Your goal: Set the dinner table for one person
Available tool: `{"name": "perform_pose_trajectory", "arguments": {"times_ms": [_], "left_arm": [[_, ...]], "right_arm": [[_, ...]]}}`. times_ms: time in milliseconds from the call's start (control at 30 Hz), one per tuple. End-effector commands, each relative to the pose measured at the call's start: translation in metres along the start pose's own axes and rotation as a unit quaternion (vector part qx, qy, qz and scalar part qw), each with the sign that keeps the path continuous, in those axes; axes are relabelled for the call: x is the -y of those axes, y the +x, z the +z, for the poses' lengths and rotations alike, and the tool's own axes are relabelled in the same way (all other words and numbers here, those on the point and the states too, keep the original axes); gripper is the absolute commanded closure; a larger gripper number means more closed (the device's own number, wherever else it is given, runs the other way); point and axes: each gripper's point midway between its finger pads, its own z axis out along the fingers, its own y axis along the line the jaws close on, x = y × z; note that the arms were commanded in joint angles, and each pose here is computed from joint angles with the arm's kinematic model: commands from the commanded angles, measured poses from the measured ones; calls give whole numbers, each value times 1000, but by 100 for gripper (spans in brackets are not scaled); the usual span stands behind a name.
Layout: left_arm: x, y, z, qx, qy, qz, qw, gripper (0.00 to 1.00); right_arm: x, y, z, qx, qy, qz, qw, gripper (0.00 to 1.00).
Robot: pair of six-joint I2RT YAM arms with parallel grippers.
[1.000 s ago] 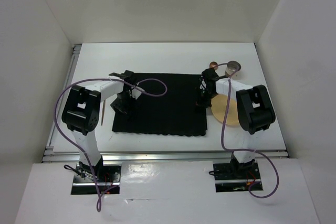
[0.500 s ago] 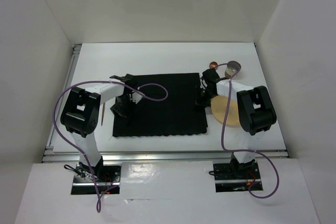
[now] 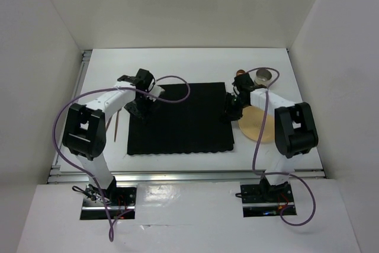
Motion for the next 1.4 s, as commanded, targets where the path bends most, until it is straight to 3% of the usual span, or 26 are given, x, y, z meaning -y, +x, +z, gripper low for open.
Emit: {"name": "perform_pose_trajectory", "arguments": {"times_ms": [0, 33, 100, 133, 167, 367, 467, 633, 833, 1367], "left_arm": [[-4, -13, -24, 36, -3, -16, 999, 19], [-7, -10, -29, 39, -5, -21, 999, 19], [-11, -20, -42, 62, -11, -22, 998, 18], [-14, -17, -47, 63, -13, -27, 998, 18], [-16, -20, -66, 85, -15, -31, 996, 18], [-36, -10, -75, 103, -15, -50, 993, 15], [-42, -10, -51, 81, -12, -51, 995, 15], [-58, -10, 4, 23, -37, -43, 998, 16], [-64, -25, 40, 12, -36, -42, 998, 20], [-50, -64, 38, 67, 32, -35, 997, 20]], "right_arm": [[-13, -43, -68, 106, -19, -2, 994, 46], [4, -53, -81, 131, -7, 38, 991, 24], [35, -60, -107, 188, 30, 106, 976, 0], [46, -60, -116, 208, 34, 172, 962, 0], [85, -45, -139, 259, 37, 283, 923, 0], [136, 1, -131, 272, 99, 456, 842, 0], [144, 12, -124, 273, 105, 494, 819, 0], [152, 23, -116, 267, 122, 507, 810, 0], [158, 32, -108, 261, 132, 514, 807, 0], [175, 37, -92, 258, 163, 478, 824, 3]]}}
